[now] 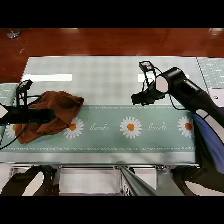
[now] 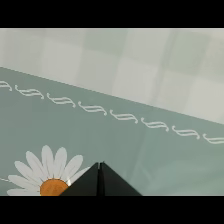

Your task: Fold the shirts.

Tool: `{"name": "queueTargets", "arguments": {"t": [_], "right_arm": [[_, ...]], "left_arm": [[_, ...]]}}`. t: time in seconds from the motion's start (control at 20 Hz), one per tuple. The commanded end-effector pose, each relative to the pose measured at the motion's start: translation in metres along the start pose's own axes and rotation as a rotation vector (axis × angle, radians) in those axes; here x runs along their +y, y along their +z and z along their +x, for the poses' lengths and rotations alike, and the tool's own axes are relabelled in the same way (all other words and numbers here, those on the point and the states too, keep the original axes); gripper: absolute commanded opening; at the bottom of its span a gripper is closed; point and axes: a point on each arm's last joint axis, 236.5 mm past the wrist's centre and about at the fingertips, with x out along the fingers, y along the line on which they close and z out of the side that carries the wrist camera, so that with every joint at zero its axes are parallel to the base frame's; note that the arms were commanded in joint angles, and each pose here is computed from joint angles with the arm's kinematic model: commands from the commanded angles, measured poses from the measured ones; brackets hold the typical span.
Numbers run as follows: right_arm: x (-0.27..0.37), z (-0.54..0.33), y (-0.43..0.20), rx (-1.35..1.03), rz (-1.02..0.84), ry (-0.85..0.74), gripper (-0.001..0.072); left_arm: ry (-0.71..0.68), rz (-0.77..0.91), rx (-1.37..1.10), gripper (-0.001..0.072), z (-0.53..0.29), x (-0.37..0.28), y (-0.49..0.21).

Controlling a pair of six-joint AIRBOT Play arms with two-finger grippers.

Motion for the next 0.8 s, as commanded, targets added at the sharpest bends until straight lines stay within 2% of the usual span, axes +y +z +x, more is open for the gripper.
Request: {"name": "queueTargets", "arguments": {"t": [0.0,0.45,0.65,0.7,0.75], "right_arm": [[0.0,0.0,0.0,0.001,0.001,0.001,0.0018],[0.0,0.0,0.0,0.001,0.003,0.001,0.0019],[0.006,-0.001,0.02,-0.084,0.008,0.026,0.0018],[0.008,-0.001,0.025,-0.105,0.009,0.033,0.0018],[0.01,-0.002,0.032,-0.133,0.01,0.043,0.0018]], "left_arm": [[0.0,-0.001,0.0,0.0032,0.0,0.0,0.0],[0.006,-0.002,-0.05,0.0031,0.0,0.001,0.012],[0.009,-0.001,-0.063,0.0032,-0.001,0.002,0.015],[0.015,0.001,-0.08,0.0036,-0.002,0.003,0.019],[0.027,0.007,-0.114,0.0086,-0.005,0.006,0.028]]}}
